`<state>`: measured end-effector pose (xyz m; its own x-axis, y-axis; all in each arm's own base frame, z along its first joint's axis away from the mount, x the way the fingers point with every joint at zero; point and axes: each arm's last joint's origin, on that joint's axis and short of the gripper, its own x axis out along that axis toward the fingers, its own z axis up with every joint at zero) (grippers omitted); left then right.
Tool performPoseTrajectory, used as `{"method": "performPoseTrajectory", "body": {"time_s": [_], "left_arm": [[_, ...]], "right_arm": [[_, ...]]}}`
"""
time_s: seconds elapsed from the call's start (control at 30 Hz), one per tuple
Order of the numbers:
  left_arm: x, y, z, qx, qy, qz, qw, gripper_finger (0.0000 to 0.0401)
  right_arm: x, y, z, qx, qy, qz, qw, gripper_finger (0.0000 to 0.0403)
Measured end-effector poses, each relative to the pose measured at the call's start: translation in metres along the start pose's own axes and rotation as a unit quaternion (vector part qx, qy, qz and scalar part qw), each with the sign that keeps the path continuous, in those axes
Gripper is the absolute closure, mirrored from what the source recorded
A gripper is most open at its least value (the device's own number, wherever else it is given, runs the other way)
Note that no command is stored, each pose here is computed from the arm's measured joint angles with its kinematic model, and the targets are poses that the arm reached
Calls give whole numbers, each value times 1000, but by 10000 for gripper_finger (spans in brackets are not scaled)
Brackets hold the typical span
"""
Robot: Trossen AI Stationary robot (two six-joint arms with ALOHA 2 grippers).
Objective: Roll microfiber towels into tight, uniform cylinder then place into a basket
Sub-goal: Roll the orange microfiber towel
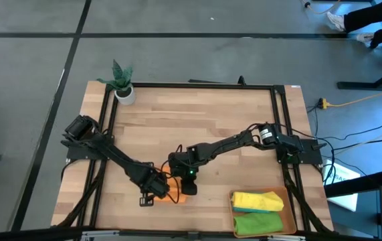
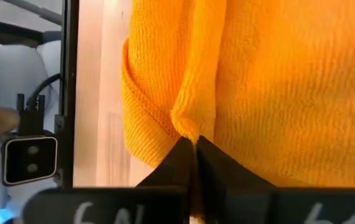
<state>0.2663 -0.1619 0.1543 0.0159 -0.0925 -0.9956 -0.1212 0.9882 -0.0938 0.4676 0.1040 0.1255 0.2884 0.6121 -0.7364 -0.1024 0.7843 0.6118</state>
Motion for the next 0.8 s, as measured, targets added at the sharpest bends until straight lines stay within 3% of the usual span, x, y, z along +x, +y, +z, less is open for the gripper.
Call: {"method": "performPoseTrajectory", "body": {"time_s": [0.23,0.53,0.8], "left_arm": [[0,-1,1,30,-21,18,999,394],[0,0,2,37,-25,22,999,337],[-1,9,3,-14,-5,30,999,328]], "right_arm": [[2,3,-1,-12,0,1,1000,342],[2,3,0,-3,-2,0,1000,260],[-12,-8,6,44,-16,-2,999,230]]}}
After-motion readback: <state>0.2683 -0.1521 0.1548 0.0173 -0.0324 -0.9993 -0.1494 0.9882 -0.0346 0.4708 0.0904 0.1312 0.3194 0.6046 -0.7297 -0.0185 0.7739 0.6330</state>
